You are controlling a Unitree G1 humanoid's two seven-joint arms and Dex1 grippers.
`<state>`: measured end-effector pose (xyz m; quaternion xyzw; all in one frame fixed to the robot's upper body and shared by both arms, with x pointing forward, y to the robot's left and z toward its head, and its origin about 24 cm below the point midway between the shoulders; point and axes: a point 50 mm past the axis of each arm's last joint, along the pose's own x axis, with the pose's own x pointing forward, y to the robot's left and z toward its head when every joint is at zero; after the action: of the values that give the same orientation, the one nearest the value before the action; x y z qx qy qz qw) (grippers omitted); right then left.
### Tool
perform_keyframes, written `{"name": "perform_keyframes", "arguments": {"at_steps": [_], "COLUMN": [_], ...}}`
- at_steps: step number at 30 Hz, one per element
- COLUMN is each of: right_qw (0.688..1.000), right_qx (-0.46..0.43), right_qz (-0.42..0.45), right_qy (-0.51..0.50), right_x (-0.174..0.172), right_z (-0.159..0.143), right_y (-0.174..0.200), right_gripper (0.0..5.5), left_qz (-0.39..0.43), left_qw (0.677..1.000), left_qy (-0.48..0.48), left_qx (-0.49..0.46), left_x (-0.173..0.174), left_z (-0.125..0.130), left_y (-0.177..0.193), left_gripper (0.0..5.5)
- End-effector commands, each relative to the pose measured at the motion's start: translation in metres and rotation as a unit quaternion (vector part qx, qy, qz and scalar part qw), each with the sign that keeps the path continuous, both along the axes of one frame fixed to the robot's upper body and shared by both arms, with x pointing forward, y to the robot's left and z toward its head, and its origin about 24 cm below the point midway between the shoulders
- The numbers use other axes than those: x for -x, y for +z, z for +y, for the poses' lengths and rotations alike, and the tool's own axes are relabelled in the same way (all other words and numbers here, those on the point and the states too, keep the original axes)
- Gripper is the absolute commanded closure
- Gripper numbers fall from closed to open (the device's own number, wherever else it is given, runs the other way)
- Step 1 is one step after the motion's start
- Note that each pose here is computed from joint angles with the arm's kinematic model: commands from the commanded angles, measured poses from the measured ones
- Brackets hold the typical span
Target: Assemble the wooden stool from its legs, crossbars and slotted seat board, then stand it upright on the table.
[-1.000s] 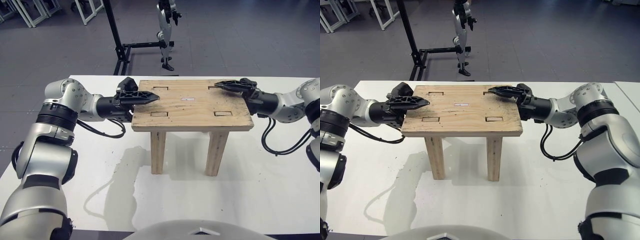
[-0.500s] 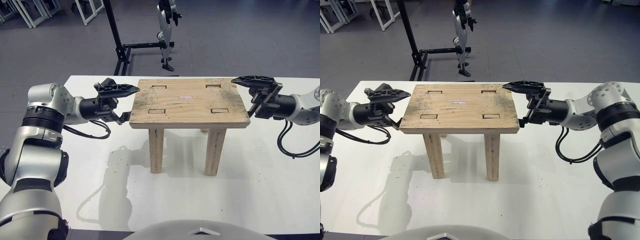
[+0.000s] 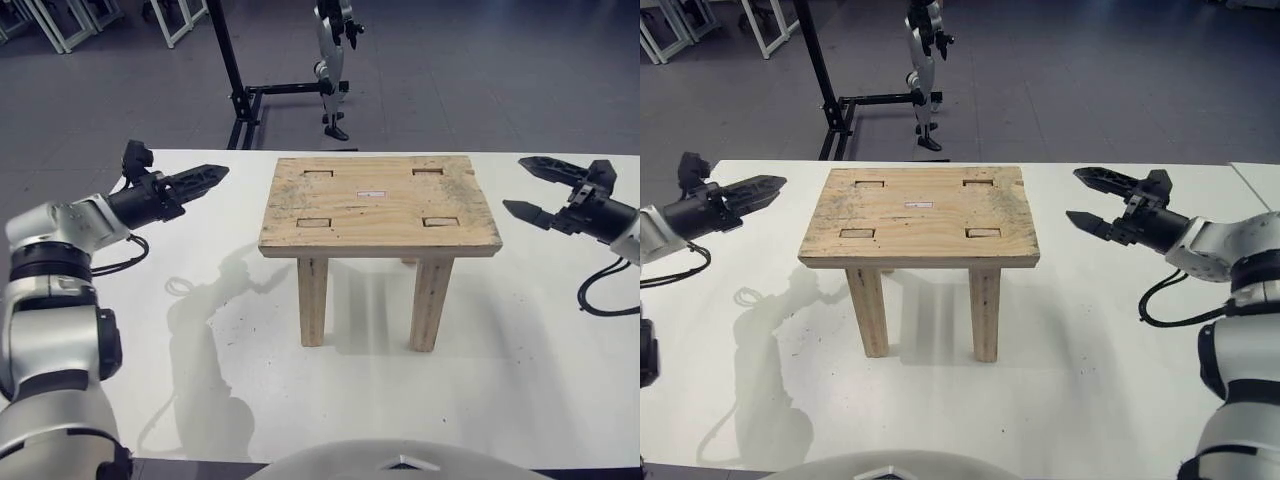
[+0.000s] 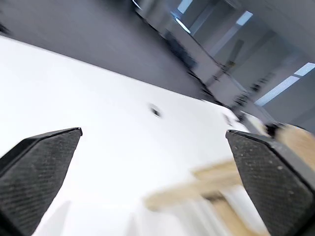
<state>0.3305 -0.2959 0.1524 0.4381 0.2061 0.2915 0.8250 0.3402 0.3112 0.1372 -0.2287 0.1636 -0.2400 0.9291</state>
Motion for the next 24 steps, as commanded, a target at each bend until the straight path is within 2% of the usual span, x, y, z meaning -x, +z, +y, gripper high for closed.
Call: {"name": "perform_keyframes", "arguments": {"at_steps": [1,2,4,5,9,12,18,24], "right_qw": [0.932,0.924,0.875,0.864,0.861,0.856,0.848,0.842], "right_qx": [0.268,0.281,0.399,0.422,0.414,0.413,0.428,0.433], "right_qz": [-0.168,-0.164,-0.143,-0.139,-0.182,-0.191,-0.195,-0.185], "right_qy": [-0.174,-0.2,-0.233,-0.239,-0.233,-0.245,-0.245,-0.262], "right_x": [-0.032,-0.032,-0.026,-0.023,-0.011,-0.01,-0.01,-0.01], "right_z": [0.067,0.075,0.085,0.09,0.117,0.124,0.131,0.13], "right_y": [-0.036,-0.046,-0.07,-0.08,-0.084,-0.081,-0.083,-0.083], "right_gripper": [0.01,0.01,0.01,0.01,0.01,0.01,0.01,0.01], "left_qz": [-0.079,-0.087,-0.109,-0.112,-0.147,-0.162,-0.13,-0.128], "left_qw": [0.961,0.958,0.956,0.955,0.944,0.943,0.951,0.951], "left_qy": [0.224,0.232,0.228,0.231,0.2,0.19,0.215,0.207], "left_qx": [-0.144,-0.143,-0.148,-0.148,-0.216,-0.22,-0.18,-0.19], "left_x": [-0.018,-0.018,-0.015,-0.014,-0.003,0.005,0.009,0.01], "left_z": [-0.043,-0.054,-0.076,-0.083,-0.106,-0.118,-0.115,-0.118], "left_y": [-0.036,-0.039,-0.045,-0.049,-0.058,-0.062,-0.066,-0.065], "left_gripper": [0.02,0.02,0.02,0.02,0.02,0.02,0.02,0.02]}}
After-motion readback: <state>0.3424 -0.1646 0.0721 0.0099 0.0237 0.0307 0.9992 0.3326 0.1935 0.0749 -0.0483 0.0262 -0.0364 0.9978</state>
